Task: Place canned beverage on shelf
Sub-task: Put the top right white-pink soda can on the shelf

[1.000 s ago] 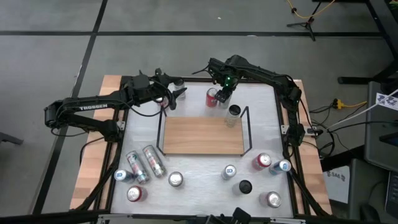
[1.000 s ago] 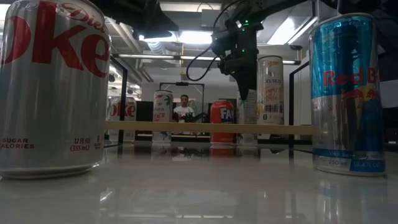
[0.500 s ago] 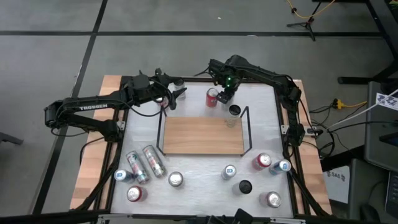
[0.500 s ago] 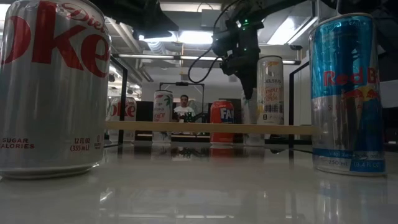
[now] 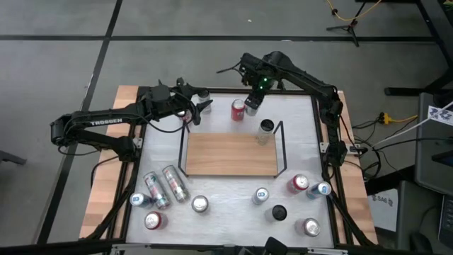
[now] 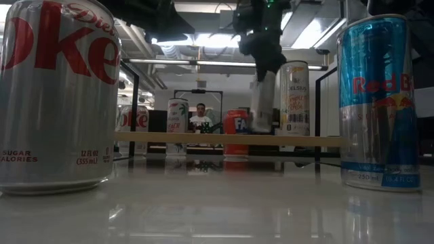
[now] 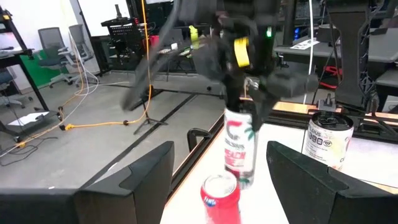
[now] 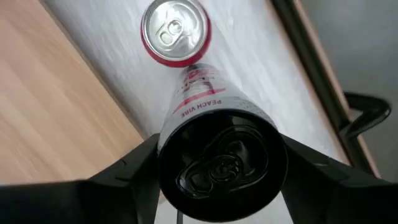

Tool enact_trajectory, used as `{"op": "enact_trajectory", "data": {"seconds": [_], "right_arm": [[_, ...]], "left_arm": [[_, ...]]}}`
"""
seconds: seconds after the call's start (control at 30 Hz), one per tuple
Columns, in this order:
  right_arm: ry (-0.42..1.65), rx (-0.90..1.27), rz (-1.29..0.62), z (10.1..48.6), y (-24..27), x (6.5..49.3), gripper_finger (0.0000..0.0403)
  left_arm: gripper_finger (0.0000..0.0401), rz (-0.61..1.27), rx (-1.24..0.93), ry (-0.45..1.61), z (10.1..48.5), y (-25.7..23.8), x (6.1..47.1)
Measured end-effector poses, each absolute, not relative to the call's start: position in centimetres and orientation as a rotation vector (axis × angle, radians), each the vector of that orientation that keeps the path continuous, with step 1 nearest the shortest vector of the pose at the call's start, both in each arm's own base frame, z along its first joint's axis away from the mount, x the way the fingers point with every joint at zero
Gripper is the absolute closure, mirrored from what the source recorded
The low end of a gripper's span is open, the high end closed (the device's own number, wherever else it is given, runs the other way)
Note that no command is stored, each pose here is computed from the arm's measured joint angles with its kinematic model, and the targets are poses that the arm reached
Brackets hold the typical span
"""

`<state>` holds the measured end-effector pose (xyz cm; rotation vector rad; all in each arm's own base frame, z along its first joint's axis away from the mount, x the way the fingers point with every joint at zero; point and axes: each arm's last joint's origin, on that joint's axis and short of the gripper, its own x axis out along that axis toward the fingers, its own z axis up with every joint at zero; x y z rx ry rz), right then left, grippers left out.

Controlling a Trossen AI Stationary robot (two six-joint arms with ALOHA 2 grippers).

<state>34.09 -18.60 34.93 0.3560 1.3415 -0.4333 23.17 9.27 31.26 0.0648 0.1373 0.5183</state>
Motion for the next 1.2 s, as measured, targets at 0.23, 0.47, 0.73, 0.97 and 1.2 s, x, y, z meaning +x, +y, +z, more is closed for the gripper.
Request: {"op": "enact_trajectory", "data": {"seconds": [0.23,0.47,0.73,0.97,1.2], "right_arm": [[1.235,0.299,-0.412,37.8,-16.9,34.6,0.0152],[1.233,0.23,-0.38,38.4,-14.4,35.2,0.0151],[1.238,0.173,-0.301,38.4,-11.0,36.4,0.0152],[1.242,0.11,-0.188,38.4,-7.7,37.2,0.015],[1.24,0.044,0.002,38.4,-4.4,37.8,0.0149]], "left_arm": [[0.0152,0.518,0.065,0.137,31.3,9.3,23.2],[0.0152,0.518,0.066,0.138,31.3,9.3,23.2],[0.0151,0.517,0.066,0.137,31.3,9.2,23.2],[0.0151,0.517,0.066,0.138,31.3,9.2,23.2],[0.0151,0.424,0.06,0.136,31.2,8.9,23.3]]}}
